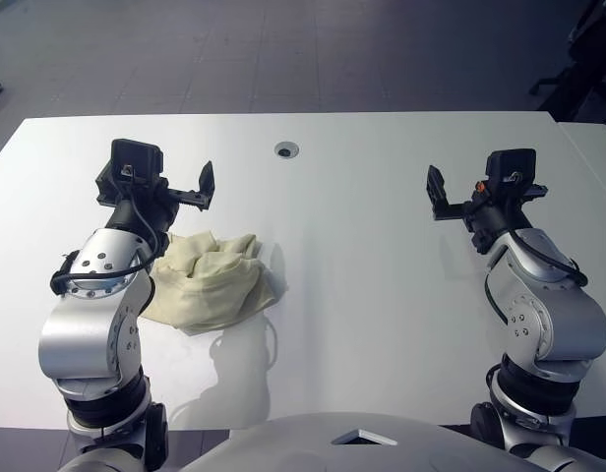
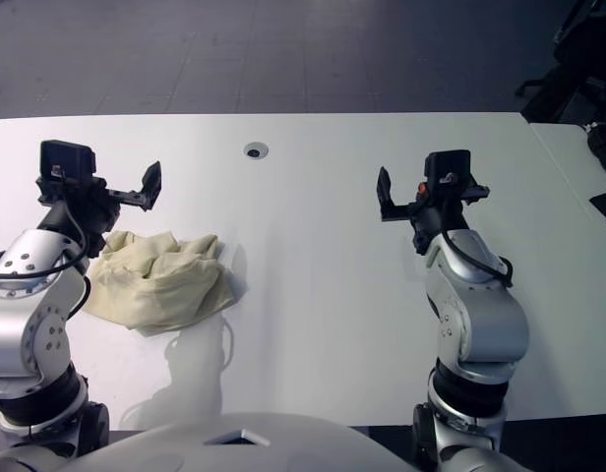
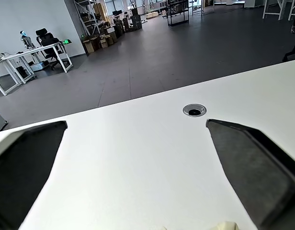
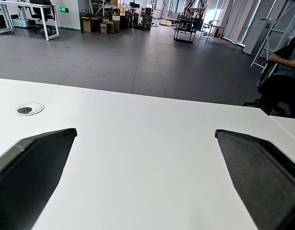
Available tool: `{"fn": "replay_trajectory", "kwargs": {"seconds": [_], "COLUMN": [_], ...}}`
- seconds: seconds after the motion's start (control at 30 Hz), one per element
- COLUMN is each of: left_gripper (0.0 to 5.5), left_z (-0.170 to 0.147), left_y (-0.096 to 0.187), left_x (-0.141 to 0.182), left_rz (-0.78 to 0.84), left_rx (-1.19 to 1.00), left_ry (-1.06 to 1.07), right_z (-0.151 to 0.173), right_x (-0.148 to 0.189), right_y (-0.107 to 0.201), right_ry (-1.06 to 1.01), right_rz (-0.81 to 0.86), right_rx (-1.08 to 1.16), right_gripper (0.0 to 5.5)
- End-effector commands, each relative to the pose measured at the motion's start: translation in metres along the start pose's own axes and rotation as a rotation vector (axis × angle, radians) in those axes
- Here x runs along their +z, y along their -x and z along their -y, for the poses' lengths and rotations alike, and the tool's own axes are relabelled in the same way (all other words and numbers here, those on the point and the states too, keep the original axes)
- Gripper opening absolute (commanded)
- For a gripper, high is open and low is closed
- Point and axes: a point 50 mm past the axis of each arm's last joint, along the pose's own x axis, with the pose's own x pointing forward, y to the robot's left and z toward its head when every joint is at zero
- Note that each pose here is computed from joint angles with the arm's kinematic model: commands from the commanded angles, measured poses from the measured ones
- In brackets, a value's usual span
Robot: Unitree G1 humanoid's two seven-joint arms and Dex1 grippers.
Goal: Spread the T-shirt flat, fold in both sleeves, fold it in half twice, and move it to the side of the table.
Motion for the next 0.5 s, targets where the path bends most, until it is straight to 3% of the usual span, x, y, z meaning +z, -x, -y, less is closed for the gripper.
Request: {"fn": "replay_trajectory", "kwargs": {"seconds": [0.03, 0.23, 0.4, 0.5], "left_gripper": [5.40, 5.40, 5.40, 5.40], "left_z": [-0.015, -0.040, -0.048, -0.040], "left_y": [0.004, 0.023, 0.036, 0.035], "left_x": [-0.004, -0.031, -0.048, -0.058], "left_rz": [-0.050, -0.296, -0.434, -0.438], "left_rx": [-0.132, -0.486, -0.642, -0.687], "left_ry": [-0.255, -0.586, -0.694, -0.715], "right_z": [0.000, 0.001, 0.000, -0.002], "right_x": [0.000, 0.000, -0.001, -0.001], "right_y": [-0.001, -0.003, -0.004, -0.005], "right_ry": [0.008, 0.018, 0.024, 0.025], "right_rz": [-0.001, 0.000, 0.004, 0.009], "right_rx": [-0.004, 0.004, 0.014, 0.018], "right_gripper": [5.37, 5.37, 5.37, 5.37]}}
